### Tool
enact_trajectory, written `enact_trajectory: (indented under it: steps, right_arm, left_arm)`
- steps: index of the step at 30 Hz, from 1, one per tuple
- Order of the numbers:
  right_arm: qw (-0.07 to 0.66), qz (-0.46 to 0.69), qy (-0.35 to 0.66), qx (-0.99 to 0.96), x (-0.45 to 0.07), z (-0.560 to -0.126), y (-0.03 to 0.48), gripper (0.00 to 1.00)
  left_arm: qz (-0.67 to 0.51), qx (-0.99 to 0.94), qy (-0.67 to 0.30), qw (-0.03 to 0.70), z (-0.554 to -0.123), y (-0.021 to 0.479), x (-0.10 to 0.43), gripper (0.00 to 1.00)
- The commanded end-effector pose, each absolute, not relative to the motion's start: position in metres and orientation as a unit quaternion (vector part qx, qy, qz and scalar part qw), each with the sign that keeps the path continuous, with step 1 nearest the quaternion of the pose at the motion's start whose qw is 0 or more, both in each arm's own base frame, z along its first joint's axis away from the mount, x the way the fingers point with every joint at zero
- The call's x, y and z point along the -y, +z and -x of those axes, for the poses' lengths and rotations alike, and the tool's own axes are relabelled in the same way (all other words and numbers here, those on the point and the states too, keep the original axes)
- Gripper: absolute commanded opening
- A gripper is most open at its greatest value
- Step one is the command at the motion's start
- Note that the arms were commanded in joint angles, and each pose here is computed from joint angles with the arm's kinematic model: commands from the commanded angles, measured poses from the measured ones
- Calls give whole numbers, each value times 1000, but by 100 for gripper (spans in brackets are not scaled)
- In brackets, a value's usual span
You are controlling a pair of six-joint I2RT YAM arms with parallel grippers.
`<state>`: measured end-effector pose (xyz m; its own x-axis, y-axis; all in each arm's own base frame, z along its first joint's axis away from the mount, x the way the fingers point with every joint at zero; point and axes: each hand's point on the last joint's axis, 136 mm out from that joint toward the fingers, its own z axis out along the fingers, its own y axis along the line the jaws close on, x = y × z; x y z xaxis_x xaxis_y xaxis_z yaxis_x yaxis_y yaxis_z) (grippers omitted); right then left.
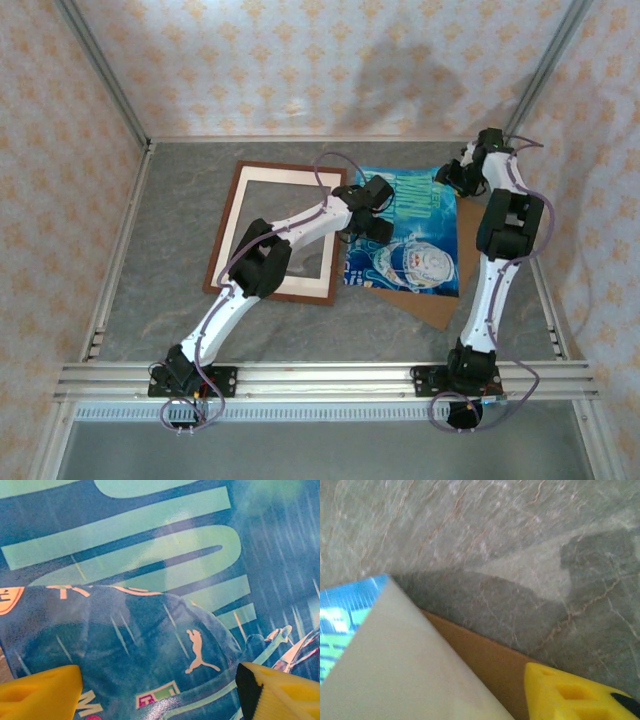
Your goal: Put the photo into the frame
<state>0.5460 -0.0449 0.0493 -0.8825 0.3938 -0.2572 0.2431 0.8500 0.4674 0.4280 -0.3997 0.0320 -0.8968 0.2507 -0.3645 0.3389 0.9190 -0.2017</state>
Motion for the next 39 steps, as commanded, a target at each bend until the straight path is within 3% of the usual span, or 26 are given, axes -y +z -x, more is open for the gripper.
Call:
enact_trajectory:
  steps: [1, 7, 9, 14, 25, 30, 39]
  right_arm:
    - [217, -134, 210, -944, 44, -547, 82, 35]
    - [227, -143, 177, -947, 53, -537, 96, 11]
    - [224, -161, 176, -945, 53, -531, 106, 7]
    - [227, -237, 184, -927, 50, -506, 140, 6]
    - [321, -292, 149, -888, 29, -452, 236, 6]
    - [355, -302, 170, -868, 15, -439, 265, 6]
    - [361, -306, 192, -860, -1, -430, 272, 6]
  left_arm:
    - [-163, -965, -144, 149, -422, 17, 409, 79]
    - [-163, -960, -156, 165, -425, 36, 413, 80]
    - [-159, -957, -165, 177, -427, 51, 415, 81]
    - [-156, -942, -197, 222, -423, 106, 425, 84]
    - [-196, -893, -267, 305, -358, 210, 484, 86]
    - [-202, -884, -276, 319, -342, 218, 504, 85]
    - [-206, -882, -237, 351, -350, 204, 515, 72]
